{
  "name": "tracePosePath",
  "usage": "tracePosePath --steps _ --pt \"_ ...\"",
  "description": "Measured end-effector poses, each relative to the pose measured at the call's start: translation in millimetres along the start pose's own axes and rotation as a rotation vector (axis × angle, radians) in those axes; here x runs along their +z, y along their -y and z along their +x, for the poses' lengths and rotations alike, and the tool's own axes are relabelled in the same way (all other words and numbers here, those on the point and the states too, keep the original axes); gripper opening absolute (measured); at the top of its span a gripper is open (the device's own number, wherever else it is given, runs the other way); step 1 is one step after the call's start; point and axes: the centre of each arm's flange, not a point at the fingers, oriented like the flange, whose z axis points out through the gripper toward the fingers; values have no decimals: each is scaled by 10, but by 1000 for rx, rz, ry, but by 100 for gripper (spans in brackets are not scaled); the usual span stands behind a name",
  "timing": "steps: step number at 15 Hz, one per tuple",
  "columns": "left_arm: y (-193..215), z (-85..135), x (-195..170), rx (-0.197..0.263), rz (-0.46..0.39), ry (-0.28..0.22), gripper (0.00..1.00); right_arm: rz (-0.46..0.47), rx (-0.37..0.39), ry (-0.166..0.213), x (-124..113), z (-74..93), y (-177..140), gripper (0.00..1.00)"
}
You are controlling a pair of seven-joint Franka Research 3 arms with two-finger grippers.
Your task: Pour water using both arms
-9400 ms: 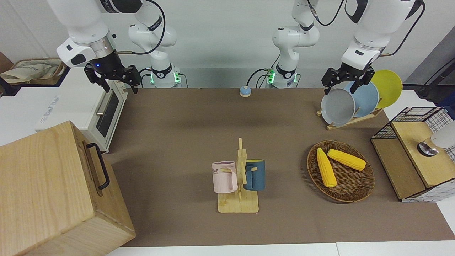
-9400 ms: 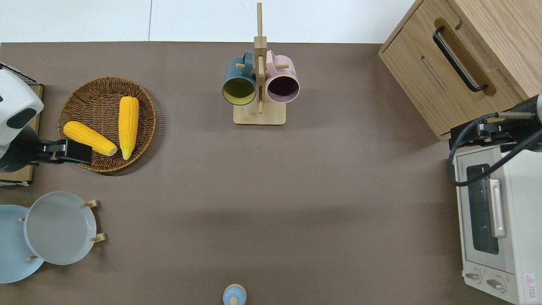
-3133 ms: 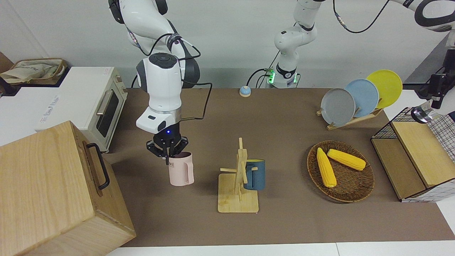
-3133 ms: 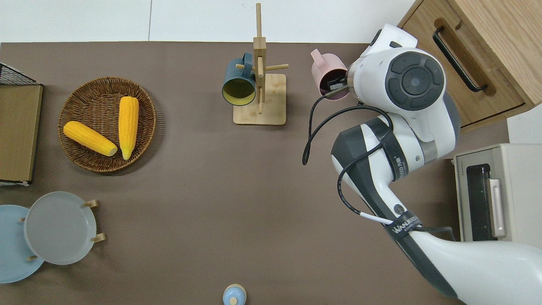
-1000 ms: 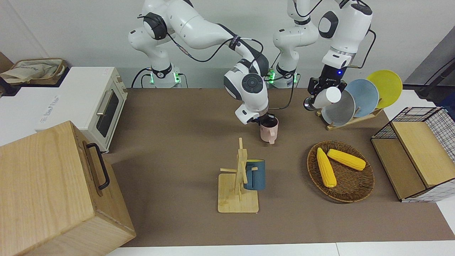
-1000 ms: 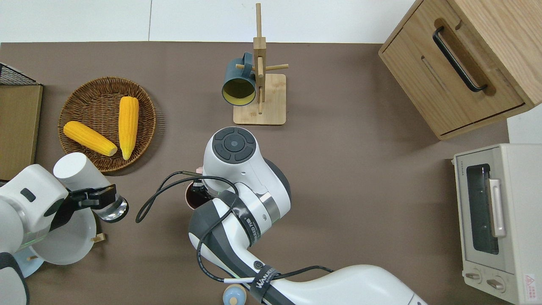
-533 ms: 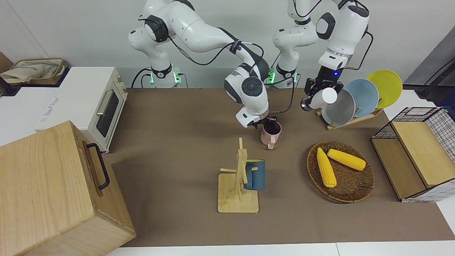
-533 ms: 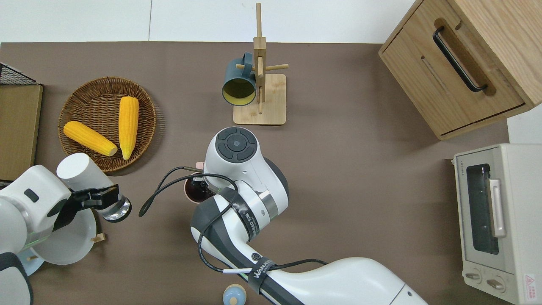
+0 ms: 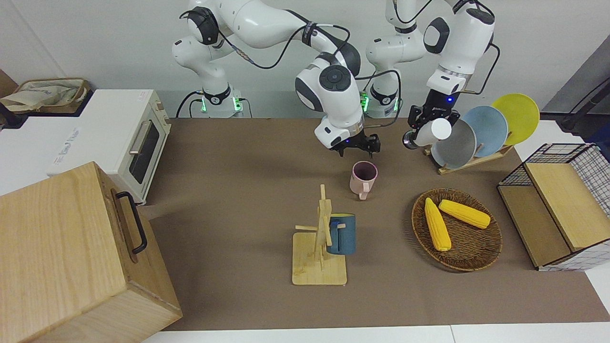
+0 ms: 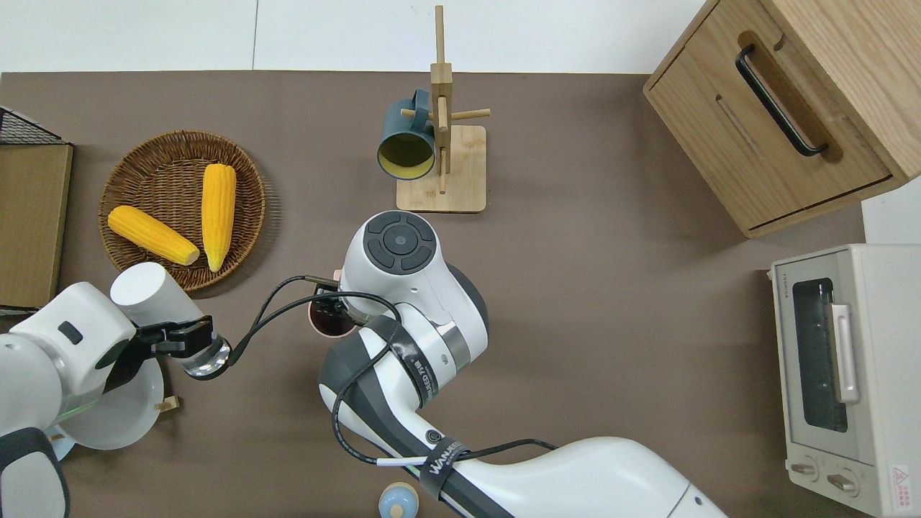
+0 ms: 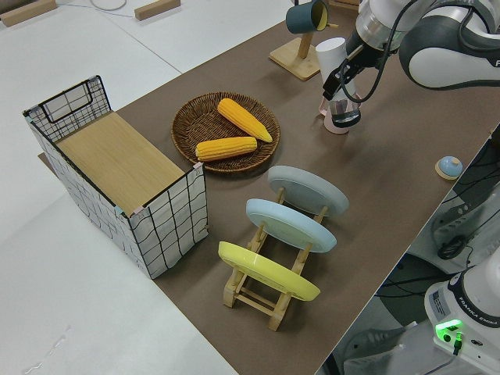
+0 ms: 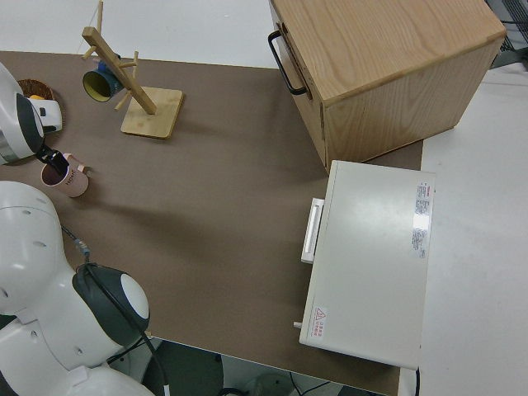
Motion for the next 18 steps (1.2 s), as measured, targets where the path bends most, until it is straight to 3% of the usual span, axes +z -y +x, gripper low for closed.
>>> tracePosePath --steps 5,8,15,18 --pt "-197 -4 109 18 -45 20 63 -88 26 -58 -1104 287 -646 100" --pt "-392 -20 175 43 -74 34 63 -166 -7 -91 -1577 478 -1121 100" --pt "-770 -182 367 109 -103 82 63 -243 -115 -127 -2127 999 -2246 100" --pt "-858 -296 511 129 -95 106 63 -245 -146 -138 -2387 1127 -2701 100"
